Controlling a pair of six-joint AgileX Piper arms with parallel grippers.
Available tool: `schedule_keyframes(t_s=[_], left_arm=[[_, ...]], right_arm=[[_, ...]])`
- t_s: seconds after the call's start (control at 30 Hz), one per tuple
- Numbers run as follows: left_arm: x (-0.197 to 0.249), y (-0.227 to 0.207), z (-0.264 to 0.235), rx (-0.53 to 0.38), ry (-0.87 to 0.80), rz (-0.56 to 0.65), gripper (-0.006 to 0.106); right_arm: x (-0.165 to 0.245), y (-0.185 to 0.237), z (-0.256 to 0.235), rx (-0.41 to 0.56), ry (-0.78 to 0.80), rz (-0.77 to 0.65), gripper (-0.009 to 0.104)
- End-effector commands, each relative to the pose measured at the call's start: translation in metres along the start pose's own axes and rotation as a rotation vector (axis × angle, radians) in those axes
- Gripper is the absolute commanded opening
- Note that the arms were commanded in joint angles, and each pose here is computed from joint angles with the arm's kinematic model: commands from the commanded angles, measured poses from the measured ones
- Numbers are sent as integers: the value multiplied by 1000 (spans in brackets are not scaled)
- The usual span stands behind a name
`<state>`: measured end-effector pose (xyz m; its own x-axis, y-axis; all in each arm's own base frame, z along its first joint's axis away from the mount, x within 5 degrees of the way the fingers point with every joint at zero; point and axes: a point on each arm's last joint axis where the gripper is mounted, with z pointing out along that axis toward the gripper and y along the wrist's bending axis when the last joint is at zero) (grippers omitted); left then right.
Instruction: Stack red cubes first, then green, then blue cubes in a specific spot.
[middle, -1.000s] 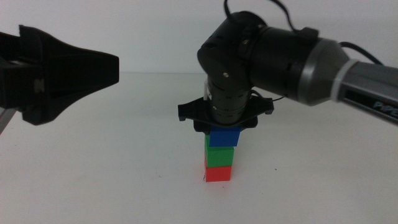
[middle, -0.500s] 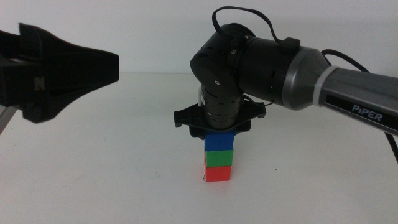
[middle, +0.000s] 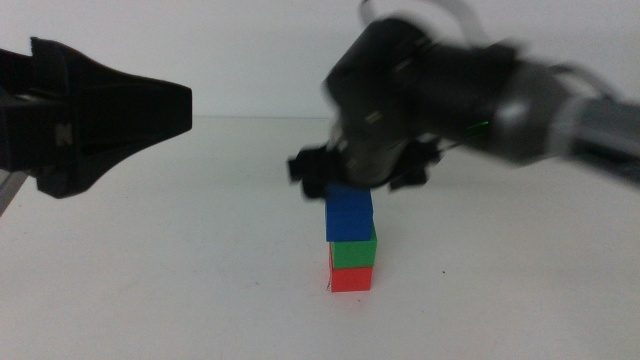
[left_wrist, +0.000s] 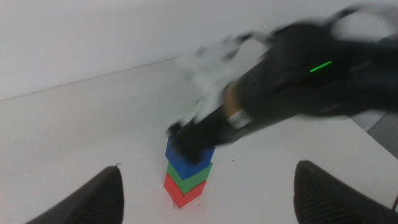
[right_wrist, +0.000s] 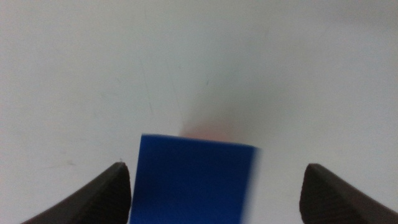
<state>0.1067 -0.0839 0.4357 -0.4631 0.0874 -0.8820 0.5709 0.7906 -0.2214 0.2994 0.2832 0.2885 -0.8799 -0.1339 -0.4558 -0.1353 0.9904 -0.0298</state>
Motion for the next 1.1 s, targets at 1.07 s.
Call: schedule_keyframes(t_s=[1.07], left_arm=[[1, 5, -7, -55, -37, 46, 94]], right_arm=[[123, -238, -108, -45, -689, 49, 92]])
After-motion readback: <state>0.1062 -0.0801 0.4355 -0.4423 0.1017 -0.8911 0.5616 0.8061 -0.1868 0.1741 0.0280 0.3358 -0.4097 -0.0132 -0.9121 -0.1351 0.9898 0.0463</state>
